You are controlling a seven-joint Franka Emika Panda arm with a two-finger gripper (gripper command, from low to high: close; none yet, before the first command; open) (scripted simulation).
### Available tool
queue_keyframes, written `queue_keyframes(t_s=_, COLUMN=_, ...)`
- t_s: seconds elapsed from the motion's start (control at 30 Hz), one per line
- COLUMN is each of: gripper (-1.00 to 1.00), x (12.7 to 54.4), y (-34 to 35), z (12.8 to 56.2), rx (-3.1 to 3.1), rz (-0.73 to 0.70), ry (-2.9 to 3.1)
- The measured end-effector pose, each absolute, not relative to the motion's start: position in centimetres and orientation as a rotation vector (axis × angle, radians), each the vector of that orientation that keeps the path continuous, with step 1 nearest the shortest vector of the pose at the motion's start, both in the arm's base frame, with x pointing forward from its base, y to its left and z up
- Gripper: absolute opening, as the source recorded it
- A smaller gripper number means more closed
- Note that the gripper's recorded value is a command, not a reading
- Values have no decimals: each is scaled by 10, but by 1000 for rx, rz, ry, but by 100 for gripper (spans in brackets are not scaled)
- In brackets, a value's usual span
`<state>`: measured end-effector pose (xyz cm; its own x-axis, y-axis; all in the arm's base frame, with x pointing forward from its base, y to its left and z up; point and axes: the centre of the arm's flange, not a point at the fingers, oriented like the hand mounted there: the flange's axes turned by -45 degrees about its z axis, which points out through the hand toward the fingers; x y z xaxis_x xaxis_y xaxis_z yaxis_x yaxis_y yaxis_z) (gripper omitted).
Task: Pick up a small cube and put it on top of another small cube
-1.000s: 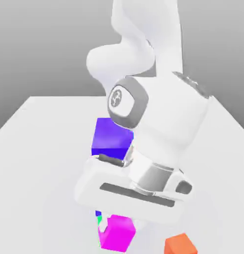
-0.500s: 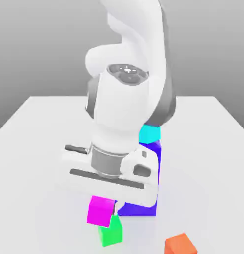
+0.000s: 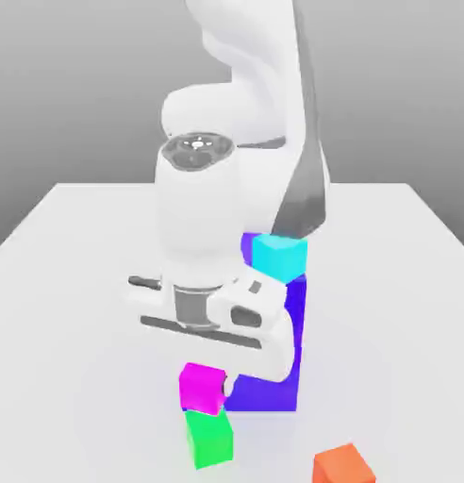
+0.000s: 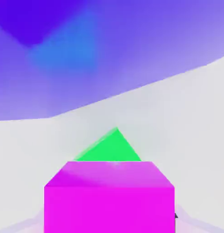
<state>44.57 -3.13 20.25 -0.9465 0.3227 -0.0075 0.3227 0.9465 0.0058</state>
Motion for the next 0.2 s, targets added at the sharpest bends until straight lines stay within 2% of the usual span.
queue_keyframes(t_s=0.07, gripper=-100, x=444, y=-31, z=188, rx=511, rz=4, ry=3095)
queue_keyframes(t_s=0.1, gripper=100, x=444, y=-30, z=181, rx=509, rz=1, ry=3098)
queue_keyframes(t_s=0.2, gripper=100, x=444, y=-30, z=181, rx=509, rz=1, ry=3098)
